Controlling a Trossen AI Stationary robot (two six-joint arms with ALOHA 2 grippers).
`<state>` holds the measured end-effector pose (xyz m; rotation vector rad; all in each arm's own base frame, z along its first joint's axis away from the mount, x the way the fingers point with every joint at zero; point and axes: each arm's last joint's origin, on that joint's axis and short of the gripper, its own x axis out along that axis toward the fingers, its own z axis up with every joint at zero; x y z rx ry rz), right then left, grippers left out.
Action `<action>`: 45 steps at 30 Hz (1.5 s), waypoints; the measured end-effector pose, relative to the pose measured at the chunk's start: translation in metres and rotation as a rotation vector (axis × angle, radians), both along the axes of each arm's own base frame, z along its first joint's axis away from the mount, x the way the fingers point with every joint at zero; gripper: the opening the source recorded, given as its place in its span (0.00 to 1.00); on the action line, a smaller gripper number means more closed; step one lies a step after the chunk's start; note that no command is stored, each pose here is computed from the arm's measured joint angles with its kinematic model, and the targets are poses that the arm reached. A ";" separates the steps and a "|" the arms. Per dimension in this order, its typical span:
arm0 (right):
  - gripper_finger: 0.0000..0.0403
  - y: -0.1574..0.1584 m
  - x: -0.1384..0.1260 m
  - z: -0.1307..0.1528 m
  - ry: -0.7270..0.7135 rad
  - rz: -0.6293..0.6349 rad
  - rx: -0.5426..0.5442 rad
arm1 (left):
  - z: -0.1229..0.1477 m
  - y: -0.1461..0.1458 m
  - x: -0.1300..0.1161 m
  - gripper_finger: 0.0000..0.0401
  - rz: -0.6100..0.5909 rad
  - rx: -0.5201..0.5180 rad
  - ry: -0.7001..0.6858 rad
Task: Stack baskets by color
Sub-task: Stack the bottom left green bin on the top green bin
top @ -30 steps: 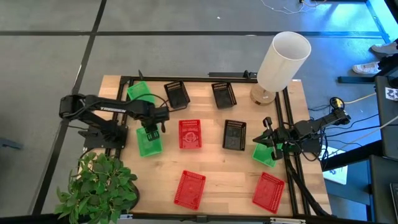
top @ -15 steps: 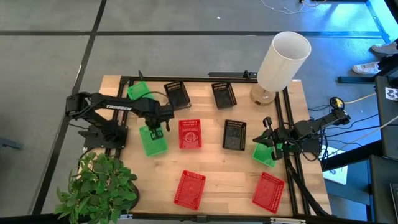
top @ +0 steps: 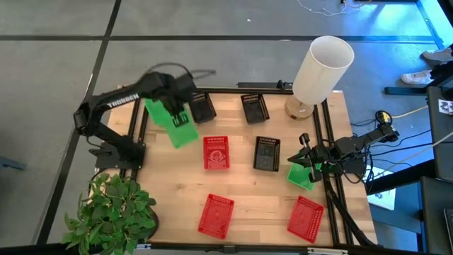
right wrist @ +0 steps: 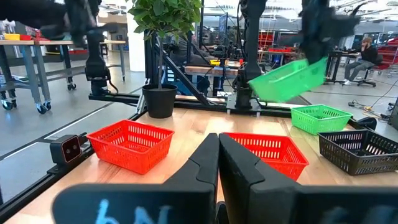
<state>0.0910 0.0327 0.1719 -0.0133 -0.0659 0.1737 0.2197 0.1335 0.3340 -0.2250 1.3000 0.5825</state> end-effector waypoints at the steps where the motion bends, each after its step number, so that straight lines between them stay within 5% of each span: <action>1: 0.04 0.000 0.000 0.000 0.000 0.000 0.000 | 0.006 0.006 -0.004 0.00 0.028 0.006 -0.008; 11: 0.04 0.000 0.000 0.000 0.000 0.000 0.000 | 0.006 0.041 -0.044 0.00 0.274 -0.056 0.050; 20: 0.04 0.000 0.000 0.000 0.000 0.000 0.000 | -0.011 0.059 -0.065 0.00 0.420 0.090 0.226; 45: 0.04 0.000 0.000 0.000 0.000 0.000 0.000 | -0.065 0.067 -0.074 0.00 0.445 0.176 0.372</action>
